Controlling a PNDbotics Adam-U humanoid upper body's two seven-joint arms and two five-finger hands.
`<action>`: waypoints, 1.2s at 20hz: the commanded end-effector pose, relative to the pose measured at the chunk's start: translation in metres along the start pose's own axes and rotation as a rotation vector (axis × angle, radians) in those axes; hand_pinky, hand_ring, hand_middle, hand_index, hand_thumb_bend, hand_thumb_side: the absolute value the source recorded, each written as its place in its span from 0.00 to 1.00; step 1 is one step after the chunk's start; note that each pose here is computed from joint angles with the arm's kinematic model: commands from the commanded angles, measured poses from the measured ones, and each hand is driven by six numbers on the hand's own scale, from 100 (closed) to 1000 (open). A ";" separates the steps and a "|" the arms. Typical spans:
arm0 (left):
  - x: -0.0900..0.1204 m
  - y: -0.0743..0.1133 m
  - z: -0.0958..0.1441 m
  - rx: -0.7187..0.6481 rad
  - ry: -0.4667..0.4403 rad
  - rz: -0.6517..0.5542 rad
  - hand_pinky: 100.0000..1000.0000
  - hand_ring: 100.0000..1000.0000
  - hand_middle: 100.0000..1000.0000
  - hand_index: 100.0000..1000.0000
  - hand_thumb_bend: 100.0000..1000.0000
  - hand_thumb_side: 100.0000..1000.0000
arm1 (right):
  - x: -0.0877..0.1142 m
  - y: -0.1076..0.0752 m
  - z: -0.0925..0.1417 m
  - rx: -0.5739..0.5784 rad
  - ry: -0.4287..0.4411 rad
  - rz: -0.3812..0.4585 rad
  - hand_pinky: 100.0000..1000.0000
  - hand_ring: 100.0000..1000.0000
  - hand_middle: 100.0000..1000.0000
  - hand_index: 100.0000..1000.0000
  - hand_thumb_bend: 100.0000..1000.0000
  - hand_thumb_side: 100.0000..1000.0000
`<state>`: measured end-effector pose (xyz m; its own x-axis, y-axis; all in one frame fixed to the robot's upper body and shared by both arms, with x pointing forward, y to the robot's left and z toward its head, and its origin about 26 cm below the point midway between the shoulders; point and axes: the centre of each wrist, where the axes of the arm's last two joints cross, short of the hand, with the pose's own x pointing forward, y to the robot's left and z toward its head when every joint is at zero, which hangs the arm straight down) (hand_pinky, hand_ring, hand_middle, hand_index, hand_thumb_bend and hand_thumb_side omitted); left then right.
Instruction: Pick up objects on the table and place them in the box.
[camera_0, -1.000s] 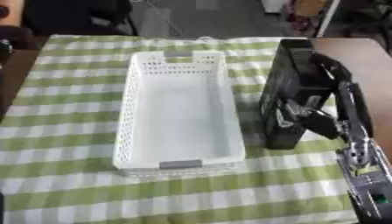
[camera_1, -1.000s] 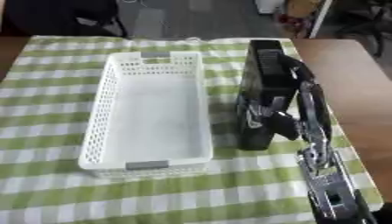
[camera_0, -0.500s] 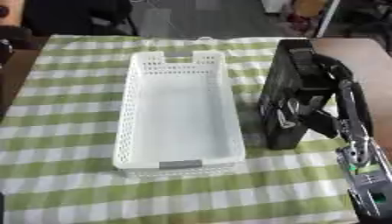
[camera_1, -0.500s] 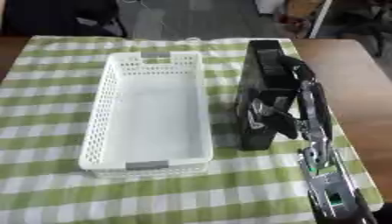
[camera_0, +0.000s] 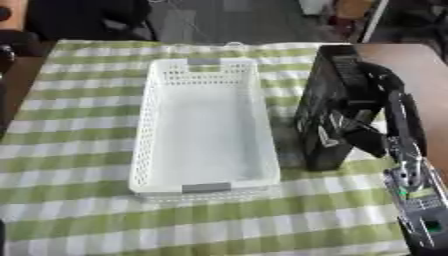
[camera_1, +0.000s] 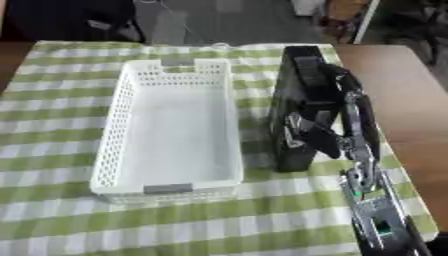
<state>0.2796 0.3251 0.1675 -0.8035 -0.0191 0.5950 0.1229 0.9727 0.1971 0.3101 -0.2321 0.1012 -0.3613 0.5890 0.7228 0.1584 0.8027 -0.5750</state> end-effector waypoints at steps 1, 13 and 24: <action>0.006 0.000 -0.005 -0.012 -0.026 -0.007 0.61 0.63 0.76 0.76 0.55 0.75 | -0.001 0.000 0.000 -0.001 0.012 -0.005 0.49 0.79 0.79 0.85 0.23 0.00; 0.006 0.000 -0.004 -0.012 -0.022 -0.008 0.61 0.63 0.76 0.76 0.55 0.75 | 0.011 -0.014 -0.004 -0.097 -0.026 0.003 0.33 0.65 0.76 0.81 0.15 0.00; 0.006 0.000 -0.004 -0.010 -0.020 -0.009 0.61 0.63 0.76 0.76 0.54 0.75 | 0.020 -0.025 -0.007 -0.157 -0.055 0.021 0.31 0.64 0.75 0.80 0.14 0.00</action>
<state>0.2795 0.3251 0.1674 -0.8029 -0.0189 0.5958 0.1232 0.9726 0.1969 0.3057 -0.2385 0.1195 -0.3720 0.5974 0.7105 0.2739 0.8020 -0.5308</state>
